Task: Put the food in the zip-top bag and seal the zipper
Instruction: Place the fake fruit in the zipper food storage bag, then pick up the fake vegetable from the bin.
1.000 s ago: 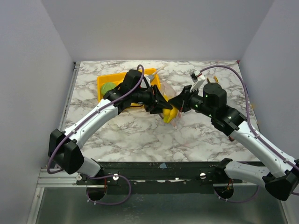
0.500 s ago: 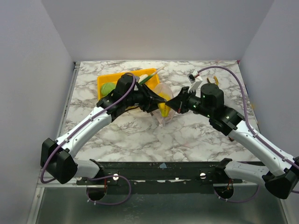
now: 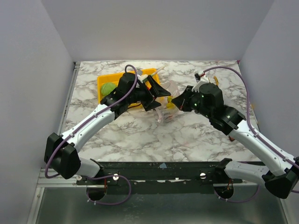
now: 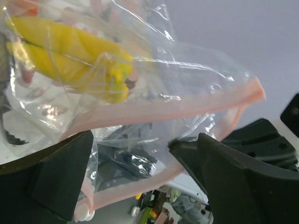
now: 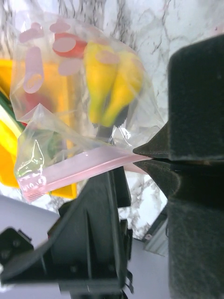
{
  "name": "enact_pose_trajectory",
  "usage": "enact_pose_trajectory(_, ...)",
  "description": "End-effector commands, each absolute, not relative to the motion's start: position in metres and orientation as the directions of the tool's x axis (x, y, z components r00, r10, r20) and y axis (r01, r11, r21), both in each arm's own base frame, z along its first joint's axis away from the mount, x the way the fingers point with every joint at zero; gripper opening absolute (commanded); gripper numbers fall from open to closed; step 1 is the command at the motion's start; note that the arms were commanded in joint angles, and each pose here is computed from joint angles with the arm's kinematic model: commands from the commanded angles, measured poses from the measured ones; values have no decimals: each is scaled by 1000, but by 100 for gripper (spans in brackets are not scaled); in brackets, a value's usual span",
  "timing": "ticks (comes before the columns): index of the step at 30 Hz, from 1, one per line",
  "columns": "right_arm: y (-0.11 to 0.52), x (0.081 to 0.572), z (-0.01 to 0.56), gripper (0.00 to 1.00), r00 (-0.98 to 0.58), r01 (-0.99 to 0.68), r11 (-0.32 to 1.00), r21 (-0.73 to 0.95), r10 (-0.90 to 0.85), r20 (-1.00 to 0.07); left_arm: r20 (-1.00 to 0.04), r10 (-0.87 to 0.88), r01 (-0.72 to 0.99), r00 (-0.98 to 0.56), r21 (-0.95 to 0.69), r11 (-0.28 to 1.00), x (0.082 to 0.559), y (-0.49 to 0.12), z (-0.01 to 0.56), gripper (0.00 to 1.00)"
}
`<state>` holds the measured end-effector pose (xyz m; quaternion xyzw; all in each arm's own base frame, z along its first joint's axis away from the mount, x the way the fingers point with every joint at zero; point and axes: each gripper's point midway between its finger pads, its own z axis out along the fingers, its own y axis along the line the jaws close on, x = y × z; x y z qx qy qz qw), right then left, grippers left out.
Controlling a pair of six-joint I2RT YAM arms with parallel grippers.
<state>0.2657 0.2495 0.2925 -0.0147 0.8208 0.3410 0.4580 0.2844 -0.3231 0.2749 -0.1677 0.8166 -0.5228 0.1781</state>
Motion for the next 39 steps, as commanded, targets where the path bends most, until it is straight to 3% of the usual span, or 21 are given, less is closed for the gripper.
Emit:
enact_pose_trajectory(1,224,273,298,1,-529,-242,838,490,309,-790,-341,-318,240,-885,-918,317,267,-330,320,98)
enact_pose_trajectory(10,212,277,295,1,-499,-212,868,448,298,-814,-609,-178,518,-773,-768,377,248,-315,347,98)
enact_pose_trajectory(19,203,281,285,0,-492,-171,900,402,275,-826,-753,-187,671,-630,-650,356,239,-294,374,98)
enact_pose_trajectory(23,193,283,282,0,-480,-139,919,369,263,-837,-797,-236,684,-556,-600,415,248,-272,382,98)
enact_pose_trajectory(28,184,284,277,0,-473,-102,937,333,249,-845,-830,-302,623,-468,-553,554,265,-236,384,98)
enact_pose_trajectory(33,173,283,287,1,-455,-80,950,303,236,-859,-824,-380,343,-420,-532,774,296,-174,360,98)
enact_pose_trajectory(39,152,272,332,1,-395,-76,954,289,238,-888,-720,-469,140,-511,-608,782,343,-143,307,98)
